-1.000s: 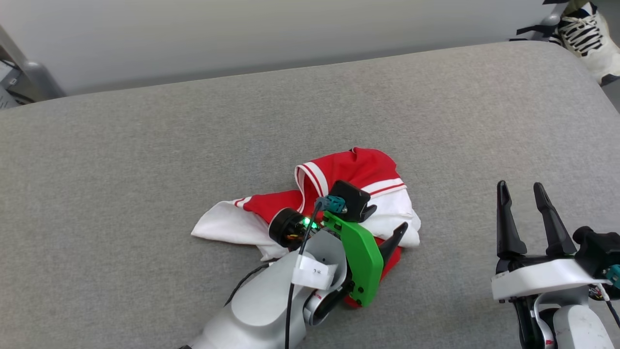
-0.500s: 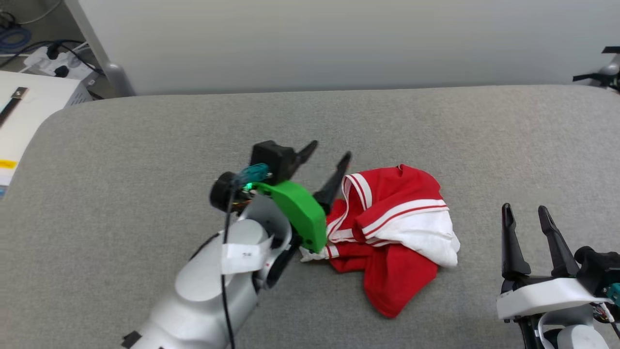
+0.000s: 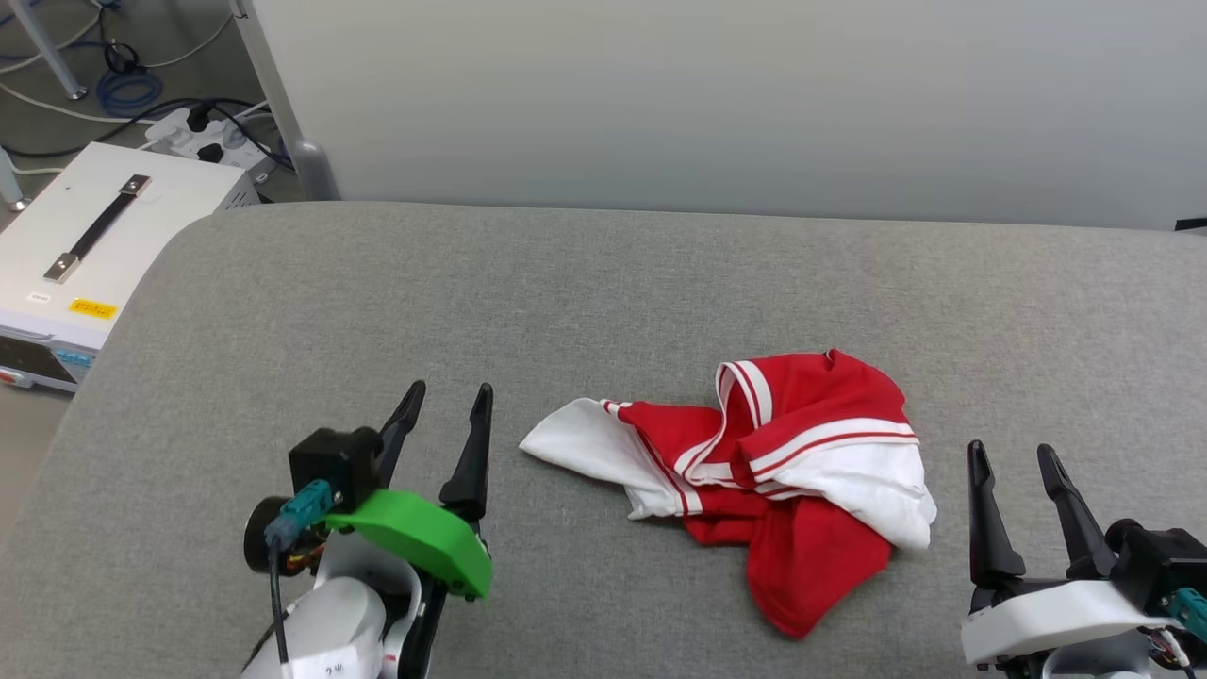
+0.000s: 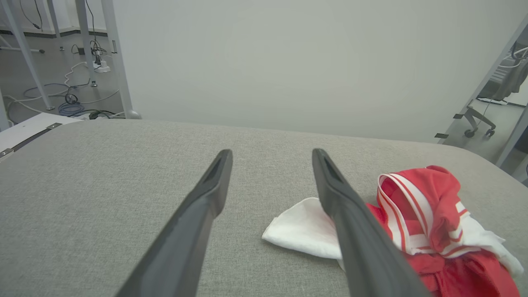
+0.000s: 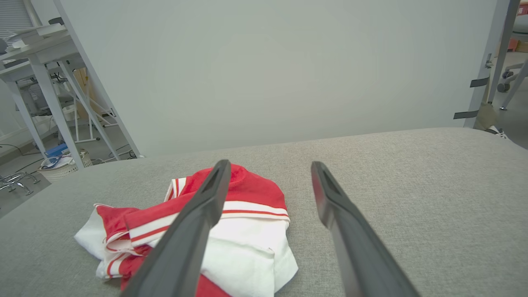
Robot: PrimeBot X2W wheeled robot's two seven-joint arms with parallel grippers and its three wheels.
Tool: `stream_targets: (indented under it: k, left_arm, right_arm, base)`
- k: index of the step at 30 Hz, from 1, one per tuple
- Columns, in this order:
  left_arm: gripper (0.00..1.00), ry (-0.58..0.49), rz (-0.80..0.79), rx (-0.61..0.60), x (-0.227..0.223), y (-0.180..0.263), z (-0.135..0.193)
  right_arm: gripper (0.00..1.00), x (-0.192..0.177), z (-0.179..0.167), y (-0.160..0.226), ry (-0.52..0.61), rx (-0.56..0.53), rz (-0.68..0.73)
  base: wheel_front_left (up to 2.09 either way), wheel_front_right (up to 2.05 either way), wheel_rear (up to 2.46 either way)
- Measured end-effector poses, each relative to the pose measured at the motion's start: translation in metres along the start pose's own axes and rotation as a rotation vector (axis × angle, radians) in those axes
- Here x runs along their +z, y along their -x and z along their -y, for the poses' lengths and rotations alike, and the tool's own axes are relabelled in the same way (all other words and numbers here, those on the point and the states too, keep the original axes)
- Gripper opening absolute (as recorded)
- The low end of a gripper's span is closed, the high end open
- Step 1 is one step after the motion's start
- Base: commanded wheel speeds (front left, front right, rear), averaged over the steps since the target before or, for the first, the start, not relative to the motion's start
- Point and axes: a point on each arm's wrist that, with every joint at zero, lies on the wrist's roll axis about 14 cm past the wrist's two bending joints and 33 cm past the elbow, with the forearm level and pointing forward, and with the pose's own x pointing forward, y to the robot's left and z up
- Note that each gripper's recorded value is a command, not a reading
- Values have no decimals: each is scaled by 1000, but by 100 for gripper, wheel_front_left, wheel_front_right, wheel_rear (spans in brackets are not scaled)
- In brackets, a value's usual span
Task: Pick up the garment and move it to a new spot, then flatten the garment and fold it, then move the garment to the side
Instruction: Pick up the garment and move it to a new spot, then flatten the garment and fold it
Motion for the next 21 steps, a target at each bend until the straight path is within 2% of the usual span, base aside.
stream_targets:
  k: [5, 9, 16, 19, 21]
  left_arm:
    - [100, 37, 26, 52, -3, 18, -5]
    - [100, -33, 21, 34, -8, 27, -3]
    - [100, -28, 51, 34, -4, 26, -4]
    - [100, -29, 53, 32, -4, 23, -4]
    - [100, -25, 51, 30, -6, 21, -3]
  right_arm:
    - [100, -3, -3, -1, 2, 10, -9]
    - [100, -4, -5, 0, 1, 14, -11]
    - [100, -5, -5, 0, 3, 14, -16]
    - [100, -13, -5, 1, 9, 18, -42]
    - [100, -27, -4, 2, -3, 12, -116]
  base:
    - [0, 0, 0]
    - [0, 0, 0]
    - [0, 0, 0]
    - [0, 0, 0]
    - [0, 0, 0]
